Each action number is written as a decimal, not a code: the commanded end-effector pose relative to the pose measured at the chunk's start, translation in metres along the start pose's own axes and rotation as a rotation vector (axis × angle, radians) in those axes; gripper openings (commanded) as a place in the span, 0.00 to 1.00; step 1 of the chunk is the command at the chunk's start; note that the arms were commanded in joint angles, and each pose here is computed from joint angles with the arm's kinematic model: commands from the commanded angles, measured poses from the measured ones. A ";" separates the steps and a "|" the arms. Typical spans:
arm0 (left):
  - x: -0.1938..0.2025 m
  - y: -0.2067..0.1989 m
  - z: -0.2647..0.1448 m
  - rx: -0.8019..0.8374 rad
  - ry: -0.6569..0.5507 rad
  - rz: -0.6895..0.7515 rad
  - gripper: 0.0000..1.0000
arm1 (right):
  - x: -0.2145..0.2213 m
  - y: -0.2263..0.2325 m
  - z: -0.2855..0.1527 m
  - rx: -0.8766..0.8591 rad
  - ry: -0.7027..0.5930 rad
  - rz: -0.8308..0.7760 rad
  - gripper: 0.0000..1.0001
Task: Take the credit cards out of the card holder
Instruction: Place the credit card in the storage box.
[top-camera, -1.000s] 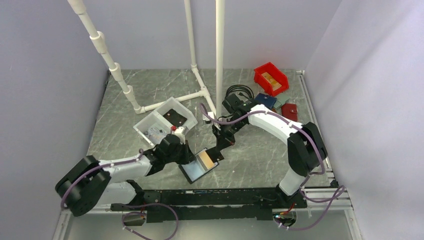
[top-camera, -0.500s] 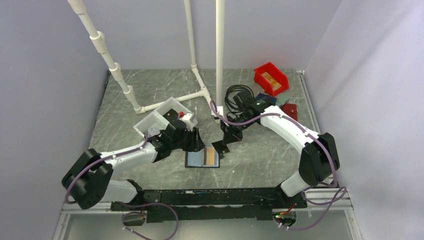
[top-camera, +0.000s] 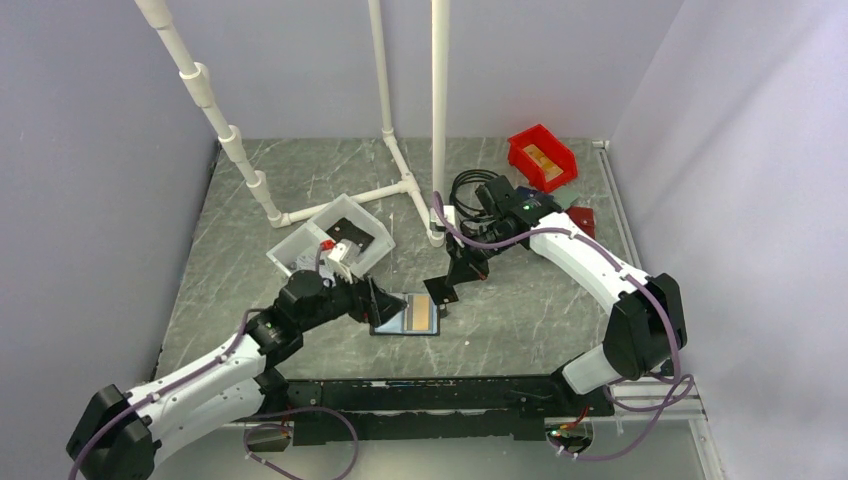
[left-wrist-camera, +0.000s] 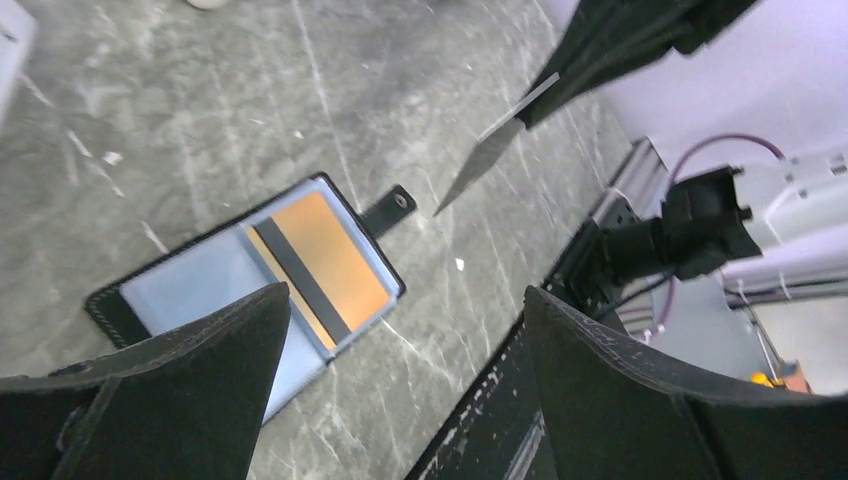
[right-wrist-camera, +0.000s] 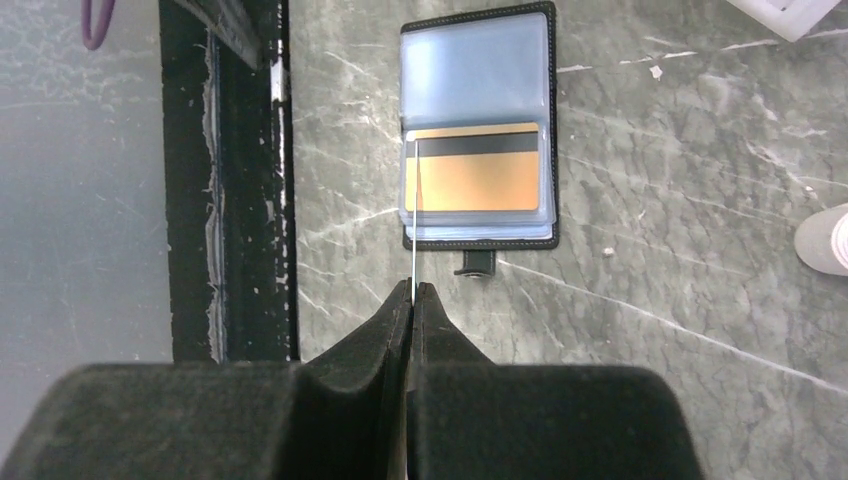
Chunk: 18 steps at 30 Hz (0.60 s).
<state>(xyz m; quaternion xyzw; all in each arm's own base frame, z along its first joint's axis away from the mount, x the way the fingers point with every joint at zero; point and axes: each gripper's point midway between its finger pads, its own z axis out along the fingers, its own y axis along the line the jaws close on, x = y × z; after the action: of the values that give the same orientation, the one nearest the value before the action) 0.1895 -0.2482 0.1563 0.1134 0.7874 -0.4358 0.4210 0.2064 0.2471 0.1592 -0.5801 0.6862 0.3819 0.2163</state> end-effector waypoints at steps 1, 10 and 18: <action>-0.013 -0.044 -0.007 0.265 -0.096 0.044 0.91 | -0.018 0.010 -0.003 -0.042 -0.085 -0.023 0.00; -0.023 -0.052 0.009 0.317 -0.115 0.114 0.91 | -0.019 0.020 0.003 -0.140 -0.121 0.013 0.00; -0.022 -0.058 0.030 0.368 -0.076 0.094 0.85 | -0.018 0.017 0.001 -0.163 -0.145 0.038 0.00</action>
<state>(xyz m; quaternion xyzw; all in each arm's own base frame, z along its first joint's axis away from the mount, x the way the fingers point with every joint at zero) 0.1837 -0.2879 0.1662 0.1867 0.7179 -0.5240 0.4185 0.1954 0.2577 0.1695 -0.5566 0.6639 0.4554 0.2052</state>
